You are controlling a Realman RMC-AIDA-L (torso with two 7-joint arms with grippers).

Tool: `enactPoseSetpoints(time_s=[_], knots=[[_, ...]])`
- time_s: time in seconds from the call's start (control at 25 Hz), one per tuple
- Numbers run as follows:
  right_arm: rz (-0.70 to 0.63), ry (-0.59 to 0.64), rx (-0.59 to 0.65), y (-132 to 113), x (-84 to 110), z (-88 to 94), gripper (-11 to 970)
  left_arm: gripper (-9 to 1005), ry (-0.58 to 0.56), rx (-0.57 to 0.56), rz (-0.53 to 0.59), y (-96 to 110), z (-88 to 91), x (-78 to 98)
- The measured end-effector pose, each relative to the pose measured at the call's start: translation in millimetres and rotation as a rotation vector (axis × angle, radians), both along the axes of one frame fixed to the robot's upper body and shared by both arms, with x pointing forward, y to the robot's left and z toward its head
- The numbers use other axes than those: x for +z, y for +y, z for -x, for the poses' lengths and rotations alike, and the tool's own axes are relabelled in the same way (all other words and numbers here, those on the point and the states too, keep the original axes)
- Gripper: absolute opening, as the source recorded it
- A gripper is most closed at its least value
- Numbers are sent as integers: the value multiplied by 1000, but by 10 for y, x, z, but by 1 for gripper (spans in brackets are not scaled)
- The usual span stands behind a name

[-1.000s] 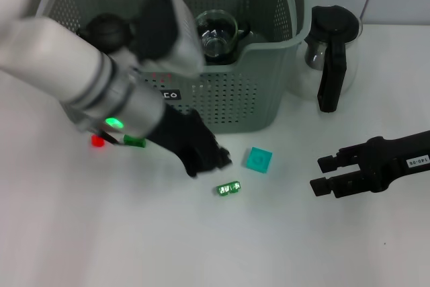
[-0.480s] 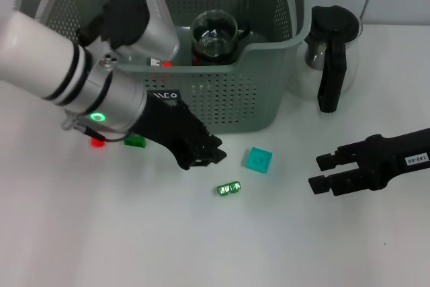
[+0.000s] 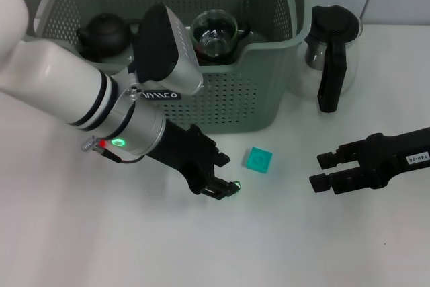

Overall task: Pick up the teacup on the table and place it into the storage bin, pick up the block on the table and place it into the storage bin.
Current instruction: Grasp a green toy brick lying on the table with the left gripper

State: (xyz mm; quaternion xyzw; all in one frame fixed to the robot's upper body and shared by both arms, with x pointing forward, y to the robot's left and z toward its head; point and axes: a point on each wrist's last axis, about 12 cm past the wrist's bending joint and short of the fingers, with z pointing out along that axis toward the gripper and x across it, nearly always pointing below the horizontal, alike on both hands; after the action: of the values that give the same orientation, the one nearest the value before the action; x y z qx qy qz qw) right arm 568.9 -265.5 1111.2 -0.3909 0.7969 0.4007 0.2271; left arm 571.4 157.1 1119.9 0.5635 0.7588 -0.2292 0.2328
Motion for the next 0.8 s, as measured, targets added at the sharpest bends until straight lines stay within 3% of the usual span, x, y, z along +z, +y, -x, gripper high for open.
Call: enactPoseSetpoints(time_s=[0.08, 0.2, 0.56, 0.8], knots=[[0, 1, -1, -4, -3, 3, 710, 529, 0, 2, 7, -11, 7, -10], [1, 1, -4, -9, -8, 6, 710, 555, -10, 17, 7, -16, 3, -44], [2, 2, -9, -18, -18, 10, 710, 554, -40, 32, -48, -100, -2, -281], [3, 1, -10, -19, -19, 10, 711, 548, -42, 34, -54, -102, -4, -309]])
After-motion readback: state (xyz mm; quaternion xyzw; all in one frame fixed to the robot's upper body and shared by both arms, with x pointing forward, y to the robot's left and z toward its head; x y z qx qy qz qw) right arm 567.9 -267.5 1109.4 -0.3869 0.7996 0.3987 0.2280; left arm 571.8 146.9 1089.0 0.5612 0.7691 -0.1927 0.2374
